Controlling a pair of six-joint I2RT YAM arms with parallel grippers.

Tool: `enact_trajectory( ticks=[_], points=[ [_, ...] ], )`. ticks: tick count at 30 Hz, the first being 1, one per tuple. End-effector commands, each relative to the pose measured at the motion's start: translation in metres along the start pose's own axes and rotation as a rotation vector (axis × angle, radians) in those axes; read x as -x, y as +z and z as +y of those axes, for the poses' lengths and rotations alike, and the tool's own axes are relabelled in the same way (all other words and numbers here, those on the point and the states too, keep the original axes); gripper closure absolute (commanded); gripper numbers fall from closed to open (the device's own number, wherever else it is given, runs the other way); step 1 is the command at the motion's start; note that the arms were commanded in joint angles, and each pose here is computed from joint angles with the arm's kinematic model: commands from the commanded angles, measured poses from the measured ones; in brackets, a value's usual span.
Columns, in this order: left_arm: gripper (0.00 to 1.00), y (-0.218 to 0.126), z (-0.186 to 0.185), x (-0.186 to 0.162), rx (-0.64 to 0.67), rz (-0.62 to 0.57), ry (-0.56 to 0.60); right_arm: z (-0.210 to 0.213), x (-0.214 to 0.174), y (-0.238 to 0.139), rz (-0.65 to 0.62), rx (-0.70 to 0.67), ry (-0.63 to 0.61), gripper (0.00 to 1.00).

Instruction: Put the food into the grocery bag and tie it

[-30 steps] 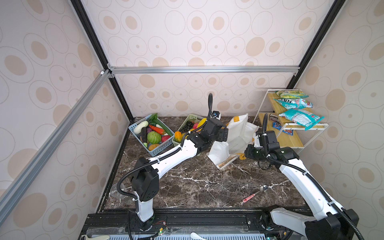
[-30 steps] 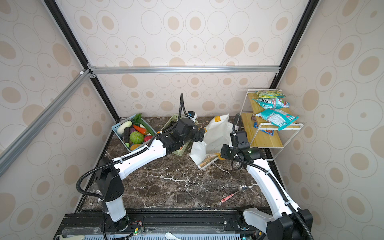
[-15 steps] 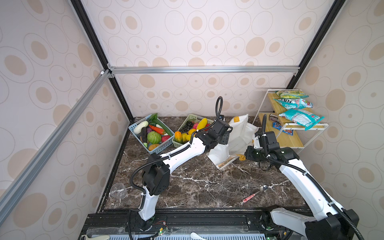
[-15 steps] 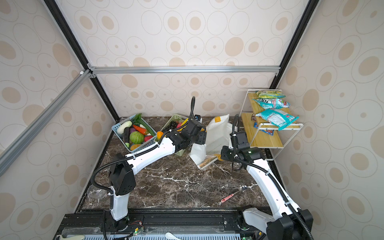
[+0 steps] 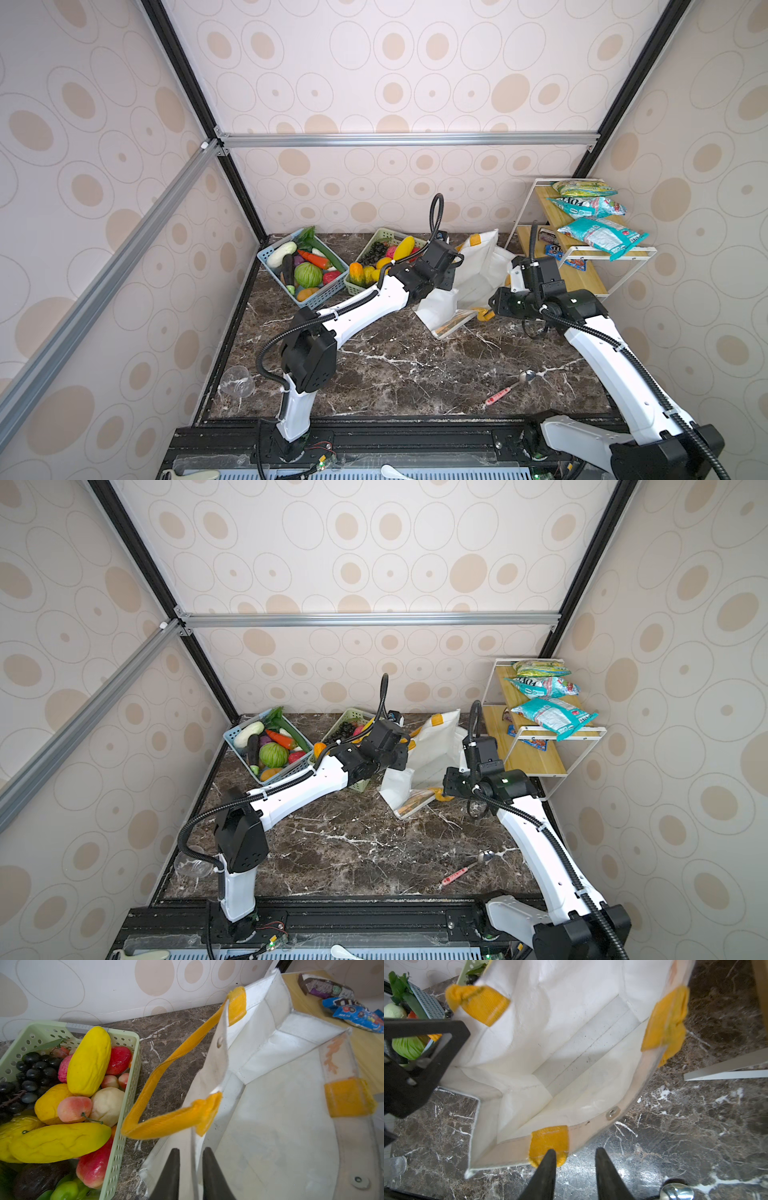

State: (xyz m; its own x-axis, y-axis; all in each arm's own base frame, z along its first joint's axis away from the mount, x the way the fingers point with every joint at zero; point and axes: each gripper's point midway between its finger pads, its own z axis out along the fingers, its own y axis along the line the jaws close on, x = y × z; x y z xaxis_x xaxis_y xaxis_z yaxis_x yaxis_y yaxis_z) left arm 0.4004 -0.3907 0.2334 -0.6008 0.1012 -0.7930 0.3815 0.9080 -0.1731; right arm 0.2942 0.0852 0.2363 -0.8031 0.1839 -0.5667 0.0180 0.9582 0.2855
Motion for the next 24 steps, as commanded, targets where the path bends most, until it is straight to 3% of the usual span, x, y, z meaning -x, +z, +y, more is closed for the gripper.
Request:
enact_trajectory(
  ticks=[1, 12, 24],
  points=[
    [0.88, -0.026, -0.006, 0.014, -0.038, -0.030, -0.007, 0.002, 0.010, -0.017, -0.027, -0.015, -0.036, 0.61],
    [0.87, -0.060, -0.001, 0.003, -0.095, -0.009, -0.039, -0.001, 0.032, -0.017, -0.069, -0.072, -0.061, 0.59],
    [0.87, -0.092, 0.015, -0.043, -0.139, 0.079, -0.034, -0.006, 0.043, -0.002, -0.066, -0.116, -0.077, 0.55]
  ],
)
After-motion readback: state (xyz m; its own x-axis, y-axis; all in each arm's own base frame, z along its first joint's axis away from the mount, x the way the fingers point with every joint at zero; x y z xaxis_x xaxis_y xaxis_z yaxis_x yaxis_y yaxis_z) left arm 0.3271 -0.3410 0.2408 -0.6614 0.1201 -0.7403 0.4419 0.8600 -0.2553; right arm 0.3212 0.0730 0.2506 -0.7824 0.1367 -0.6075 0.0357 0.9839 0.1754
